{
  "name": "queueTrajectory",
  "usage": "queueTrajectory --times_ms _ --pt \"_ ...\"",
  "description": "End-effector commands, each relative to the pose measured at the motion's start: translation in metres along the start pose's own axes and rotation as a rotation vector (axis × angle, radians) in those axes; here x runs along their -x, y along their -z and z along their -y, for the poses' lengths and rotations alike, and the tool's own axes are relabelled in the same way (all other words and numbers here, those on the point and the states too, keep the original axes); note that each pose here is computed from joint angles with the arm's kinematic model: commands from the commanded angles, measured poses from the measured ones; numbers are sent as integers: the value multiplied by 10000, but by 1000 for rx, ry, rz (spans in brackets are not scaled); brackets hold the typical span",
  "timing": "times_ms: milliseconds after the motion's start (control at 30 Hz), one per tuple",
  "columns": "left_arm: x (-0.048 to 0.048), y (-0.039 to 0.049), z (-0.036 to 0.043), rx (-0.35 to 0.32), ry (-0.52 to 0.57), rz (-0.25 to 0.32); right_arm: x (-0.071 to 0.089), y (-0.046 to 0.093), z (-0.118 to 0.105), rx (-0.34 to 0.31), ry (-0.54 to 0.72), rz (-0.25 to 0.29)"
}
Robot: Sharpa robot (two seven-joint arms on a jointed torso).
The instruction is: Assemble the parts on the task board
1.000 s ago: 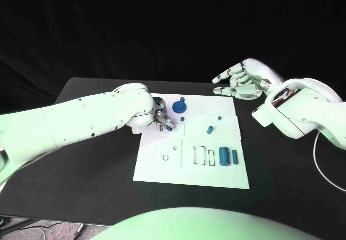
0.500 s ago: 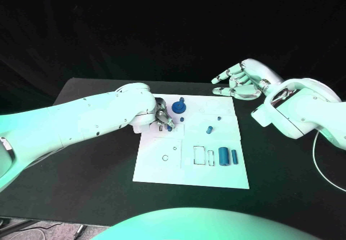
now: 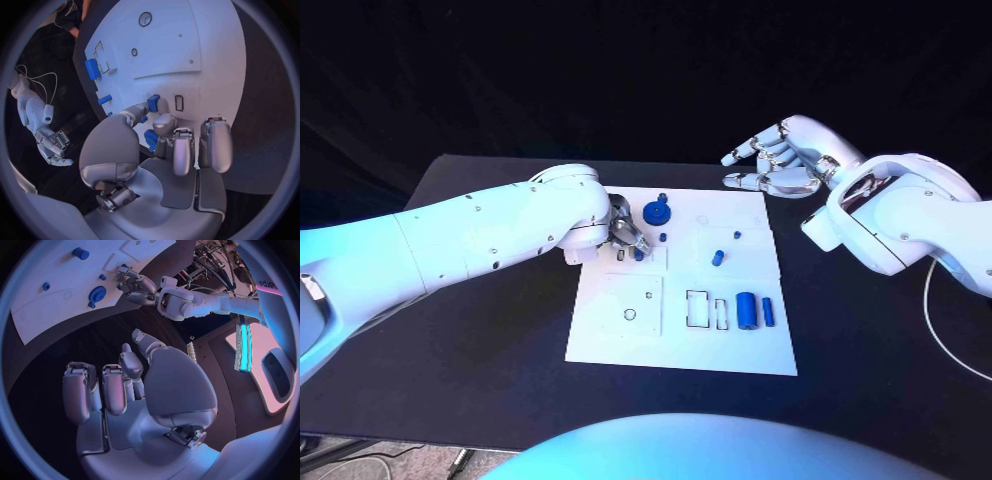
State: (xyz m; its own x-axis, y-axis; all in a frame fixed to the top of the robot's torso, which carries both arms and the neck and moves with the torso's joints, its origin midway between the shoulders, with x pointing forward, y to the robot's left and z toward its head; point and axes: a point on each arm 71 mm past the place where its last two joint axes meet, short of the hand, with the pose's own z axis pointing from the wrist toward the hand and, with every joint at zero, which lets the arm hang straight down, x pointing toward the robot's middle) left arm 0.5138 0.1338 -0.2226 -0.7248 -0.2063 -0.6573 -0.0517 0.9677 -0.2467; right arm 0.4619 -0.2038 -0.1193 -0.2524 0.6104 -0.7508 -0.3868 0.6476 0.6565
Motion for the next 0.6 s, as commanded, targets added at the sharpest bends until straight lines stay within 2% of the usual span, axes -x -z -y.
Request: queueTrajectory --times_ms 33,367,600 --pt "-31 -16 -70 75 -14 -5 -14 2 -8 8 0 -13" --pt "41 16 -120 66 34 56 -18 5 5 6 -2 -13" --pt "163 130 -122 28 87 90 -26 11 25 1 -4 -15"
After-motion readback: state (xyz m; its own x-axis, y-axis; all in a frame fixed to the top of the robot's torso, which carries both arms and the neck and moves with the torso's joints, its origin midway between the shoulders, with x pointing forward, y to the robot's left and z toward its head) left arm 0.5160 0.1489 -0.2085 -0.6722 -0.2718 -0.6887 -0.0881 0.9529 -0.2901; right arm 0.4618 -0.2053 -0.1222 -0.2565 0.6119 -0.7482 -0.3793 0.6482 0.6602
